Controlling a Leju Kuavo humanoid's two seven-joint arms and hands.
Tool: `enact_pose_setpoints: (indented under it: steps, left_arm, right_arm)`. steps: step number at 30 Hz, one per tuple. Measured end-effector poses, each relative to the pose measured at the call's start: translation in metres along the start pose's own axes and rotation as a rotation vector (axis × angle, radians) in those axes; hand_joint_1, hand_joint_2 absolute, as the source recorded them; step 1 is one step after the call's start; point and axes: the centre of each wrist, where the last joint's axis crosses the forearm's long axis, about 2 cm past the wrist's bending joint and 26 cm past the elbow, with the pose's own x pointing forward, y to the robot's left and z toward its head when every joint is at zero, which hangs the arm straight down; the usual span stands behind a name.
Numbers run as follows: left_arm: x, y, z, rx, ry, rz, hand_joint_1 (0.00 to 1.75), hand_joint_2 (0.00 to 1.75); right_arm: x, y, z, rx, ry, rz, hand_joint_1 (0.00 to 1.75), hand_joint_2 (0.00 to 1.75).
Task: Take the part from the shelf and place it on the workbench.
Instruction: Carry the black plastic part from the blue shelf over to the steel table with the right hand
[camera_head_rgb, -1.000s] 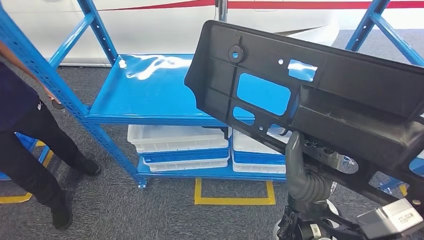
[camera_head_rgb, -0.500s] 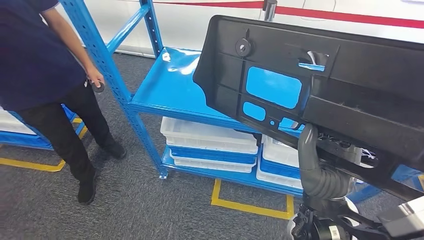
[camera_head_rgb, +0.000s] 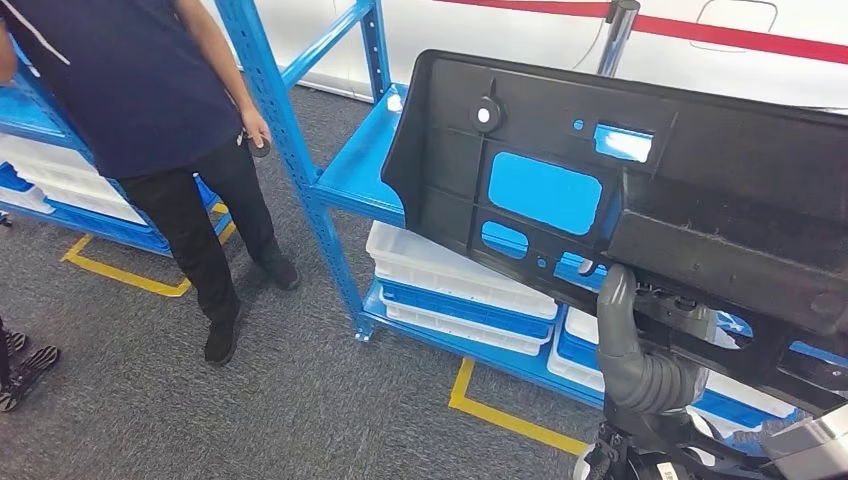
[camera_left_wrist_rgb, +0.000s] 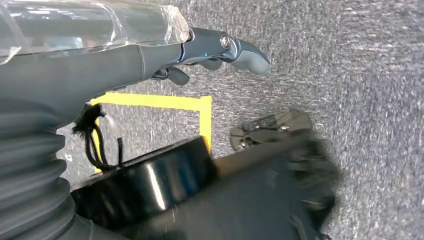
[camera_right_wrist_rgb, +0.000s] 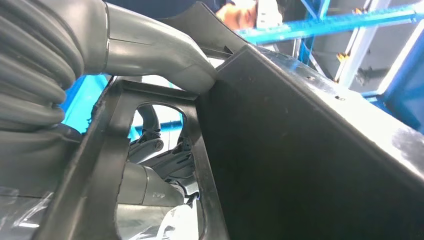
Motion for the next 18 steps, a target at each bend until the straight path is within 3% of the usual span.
enact_pose_setpoints:
  steps: [18]
  left_arm:
    - [0.0006, -0.0005, 0.0000, -0.002, -0.004, -0.012, 0.00, 1.75]
  right_arm:
    - [-0.0033, -0.0003, 0.0061, 0.021, 0.031, -0.020, 1.75, 1.75]
